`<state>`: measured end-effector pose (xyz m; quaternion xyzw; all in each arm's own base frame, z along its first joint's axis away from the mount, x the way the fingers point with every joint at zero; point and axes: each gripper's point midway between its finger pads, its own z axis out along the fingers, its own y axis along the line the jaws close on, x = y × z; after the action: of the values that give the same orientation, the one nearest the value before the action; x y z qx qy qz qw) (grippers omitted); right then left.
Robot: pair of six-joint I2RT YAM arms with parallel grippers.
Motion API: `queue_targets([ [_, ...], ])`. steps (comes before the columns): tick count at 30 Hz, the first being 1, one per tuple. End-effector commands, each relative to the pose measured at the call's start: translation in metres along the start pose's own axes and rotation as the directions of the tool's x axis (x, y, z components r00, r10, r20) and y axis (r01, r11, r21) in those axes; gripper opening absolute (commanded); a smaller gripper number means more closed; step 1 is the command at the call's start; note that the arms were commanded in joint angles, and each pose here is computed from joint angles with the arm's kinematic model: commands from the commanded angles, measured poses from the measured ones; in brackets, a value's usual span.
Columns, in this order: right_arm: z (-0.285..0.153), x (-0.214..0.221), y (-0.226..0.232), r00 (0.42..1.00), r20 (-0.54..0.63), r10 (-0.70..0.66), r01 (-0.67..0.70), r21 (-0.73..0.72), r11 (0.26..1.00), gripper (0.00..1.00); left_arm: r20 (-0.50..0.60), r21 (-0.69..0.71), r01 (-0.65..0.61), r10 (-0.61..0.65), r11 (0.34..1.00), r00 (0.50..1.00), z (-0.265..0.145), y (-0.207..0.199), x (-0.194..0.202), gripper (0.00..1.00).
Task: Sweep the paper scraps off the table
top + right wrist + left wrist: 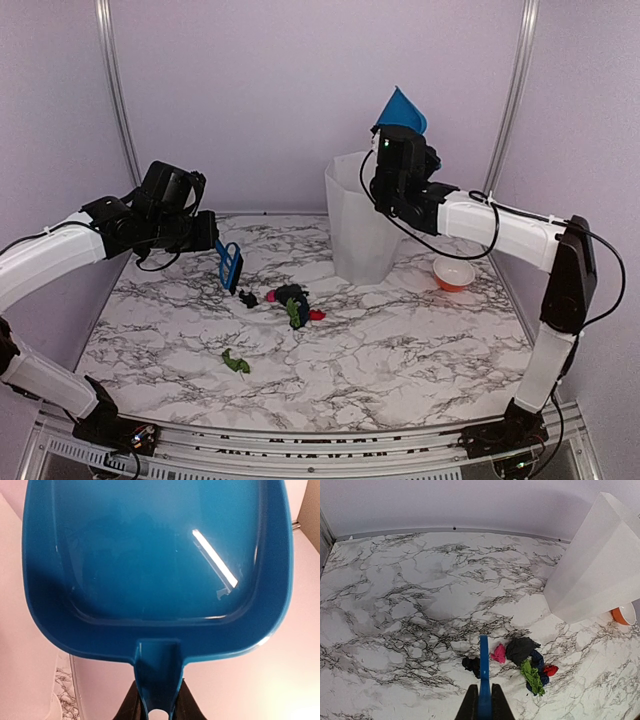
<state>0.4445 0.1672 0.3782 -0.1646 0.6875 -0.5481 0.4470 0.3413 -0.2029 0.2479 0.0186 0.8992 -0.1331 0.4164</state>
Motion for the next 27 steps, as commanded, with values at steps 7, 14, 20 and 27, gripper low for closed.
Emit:
queue_targets([
  [7,-0.003,-0.005,-0.033,0.991,0.017,0.132,-0.131,-0.018,0.991,0.00,0.017,0.021,0.016,-0.016,1.000,1.000,0.000,-0.002,-0.002,0.00],
  [14,-0.013,-0.018,-0.034,0.958,0.027,0.287,-0.269,-0.269,0.925,0.00,0.027,0.057,0.023,-0.024,0.998,0.999,0.001,-0.011,-0.009,0.00],
  [20,-0.047,-0.016,-0.025,0.911,-0.021,0.412,-0.346,-0.584,0.735,0.00,0.034,0.130,0.070,-0.075,0.989,0.997,0.019,-0.032,-0.025,0.00],
  [27,-0.115,0.031,0.008,0.905,-0.143,0.401,-0.324,-0.842,0.431,0.00,0.011,0.139,-0.111,0.110,0.984,0.994,0.058,-0.043,-0.048,0.00],
])
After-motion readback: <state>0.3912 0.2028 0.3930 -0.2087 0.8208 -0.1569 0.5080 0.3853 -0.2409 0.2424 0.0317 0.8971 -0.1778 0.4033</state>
